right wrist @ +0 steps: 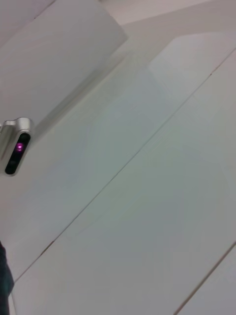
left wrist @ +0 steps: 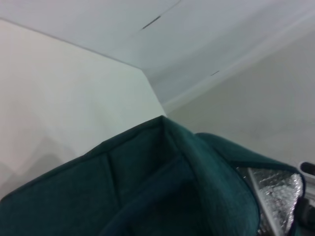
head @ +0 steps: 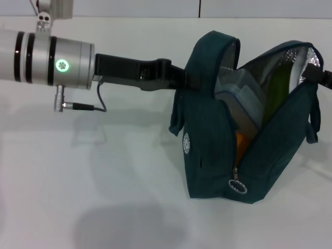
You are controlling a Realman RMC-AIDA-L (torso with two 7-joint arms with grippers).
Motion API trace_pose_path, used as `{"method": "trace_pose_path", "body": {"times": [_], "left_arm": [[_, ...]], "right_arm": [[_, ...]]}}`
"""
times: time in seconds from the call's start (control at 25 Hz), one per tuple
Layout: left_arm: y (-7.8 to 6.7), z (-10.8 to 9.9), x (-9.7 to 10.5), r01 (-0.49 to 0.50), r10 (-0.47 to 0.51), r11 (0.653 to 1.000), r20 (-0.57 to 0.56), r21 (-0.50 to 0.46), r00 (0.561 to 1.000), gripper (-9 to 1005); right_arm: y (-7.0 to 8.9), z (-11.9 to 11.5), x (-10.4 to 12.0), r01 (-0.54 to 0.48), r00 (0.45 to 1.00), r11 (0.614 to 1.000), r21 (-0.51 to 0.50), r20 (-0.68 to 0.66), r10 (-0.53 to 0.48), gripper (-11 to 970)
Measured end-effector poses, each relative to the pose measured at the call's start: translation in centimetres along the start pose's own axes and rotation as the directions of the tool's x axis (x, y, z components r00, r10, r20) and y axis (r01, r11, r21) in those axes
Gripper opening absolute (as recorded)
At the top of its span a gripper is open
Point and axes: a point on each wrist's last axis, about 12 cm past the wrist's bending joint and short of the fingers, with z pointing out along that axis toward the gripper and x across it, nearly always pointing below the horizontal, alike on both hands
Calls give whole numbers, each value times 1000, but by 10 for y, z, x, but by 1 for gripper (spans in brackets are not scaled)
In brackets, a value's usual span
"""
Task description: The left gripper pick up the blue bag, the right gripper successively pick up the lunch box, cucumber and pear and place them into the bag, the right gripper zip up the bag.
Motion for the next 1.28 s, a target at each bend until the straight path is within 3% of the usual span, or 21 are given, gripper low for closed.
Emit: {"method": "trace_pose_path", "body": {"times": [0.32, 0.76, 1.0, 1.08, 1.28], "left_arm": [[2, -5, 9, 16, -16, 1000, -4, 16, 1000, 53], [-1, -7, 11, 4, -3, 999, -14, 46, 1000, 53], [3, -13, 13, 10, -10, 1000, -2, 28, 1000, 53], [4, -13, 13, 10, -10, 1000, 0, 25, 1000, 53], [6, -16, 15, 16, -16, 1000, -1, 15, 1000, 53]], "right_arm": [[0, 2, -2, 6, 1000, 1000, -1, 10, -6, 26], [2, -15, -1, 18, 999, 1000, 23, 42, -19, 191], [17, -29, 11, 162, 987, 985, -62, 0, -163, 422], [22, -34, 22, 239, 970, 967, -93, -27, -242, 628], [35, -50, 59, 418, 906, 902, -106, -29, -423, 784]]}}
